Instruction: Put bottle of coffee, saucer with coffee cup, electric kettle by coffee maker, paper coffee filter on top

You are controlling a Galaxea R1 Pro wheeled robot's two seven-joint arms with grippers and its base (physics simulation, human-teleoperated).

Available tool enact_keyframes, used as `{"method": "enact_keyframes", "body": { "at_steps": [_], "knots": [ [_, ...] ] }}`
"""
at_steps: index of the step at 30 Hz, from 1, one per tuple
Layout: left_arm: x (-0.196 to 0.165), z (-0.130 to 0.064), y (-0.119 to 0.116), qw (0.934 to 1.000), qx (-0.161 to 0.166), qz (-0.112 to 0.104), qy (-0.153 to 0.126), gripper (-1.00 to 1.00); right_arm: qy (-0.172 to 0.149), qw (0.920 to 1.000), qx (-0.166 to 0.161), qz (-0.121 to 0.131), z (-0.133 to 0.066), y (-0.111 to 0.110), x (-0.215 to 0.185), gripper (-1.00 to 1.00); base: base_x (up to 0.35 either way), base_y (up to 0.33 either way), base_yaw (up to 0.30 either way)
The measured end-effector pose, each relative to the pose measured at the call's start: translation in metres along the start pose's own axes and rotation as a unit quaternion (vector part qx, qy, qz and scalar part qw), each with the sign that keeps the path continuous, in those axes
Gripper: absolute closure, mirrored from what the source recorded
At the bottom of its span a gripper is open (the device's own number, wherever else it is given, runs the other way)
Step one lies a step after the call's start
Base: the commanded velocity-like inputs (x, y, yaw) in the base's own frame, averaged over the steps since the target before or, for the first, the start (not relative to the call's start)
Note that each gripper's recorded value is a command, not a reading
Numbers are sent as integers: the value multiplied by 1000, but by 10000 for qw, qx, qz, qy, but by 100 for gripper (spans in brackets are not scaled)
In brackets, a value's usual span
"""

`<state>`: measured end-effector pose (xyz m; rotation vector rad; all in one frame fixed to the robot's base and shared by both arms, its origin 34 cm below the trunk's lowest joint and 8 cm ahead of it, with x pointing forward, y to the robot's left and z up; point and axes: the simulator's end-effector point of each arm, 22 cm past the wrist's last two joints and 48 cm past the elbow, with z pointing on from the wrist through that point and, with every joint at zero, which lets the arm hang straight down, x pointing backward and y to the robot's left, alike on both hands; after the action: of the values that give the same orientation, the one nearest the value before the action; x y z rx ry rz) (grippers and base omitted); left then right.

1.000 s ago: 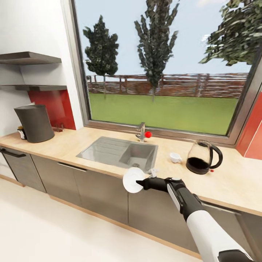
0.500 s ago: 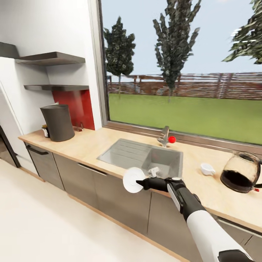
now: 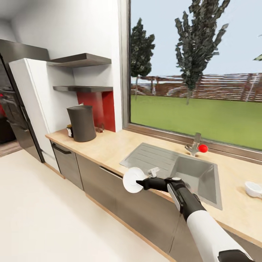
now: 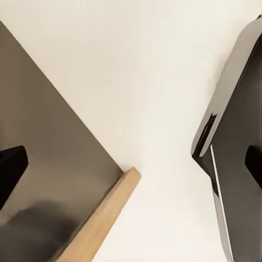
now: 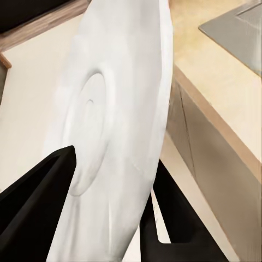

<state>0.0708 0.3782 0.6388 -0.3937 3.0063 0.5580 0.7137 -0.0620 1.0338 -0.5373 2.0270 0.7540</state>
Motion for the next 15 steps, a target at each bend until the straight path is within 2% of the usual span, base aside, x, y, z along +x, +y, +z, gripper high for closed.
{"method": "enact_keyframes", "body": {
  "at_steps": [10,15],
  "knots": [
    [-4,1,3,10000,-17,-34,-44,-100,-28,10000,6,-26,-2,2,-4,100,257,239,253],
    [-4,1,1,10000,-7,-39,-53,-100,-39,10000,22,-37,-3,0,-5,100,278,236,59]
  ]
}}
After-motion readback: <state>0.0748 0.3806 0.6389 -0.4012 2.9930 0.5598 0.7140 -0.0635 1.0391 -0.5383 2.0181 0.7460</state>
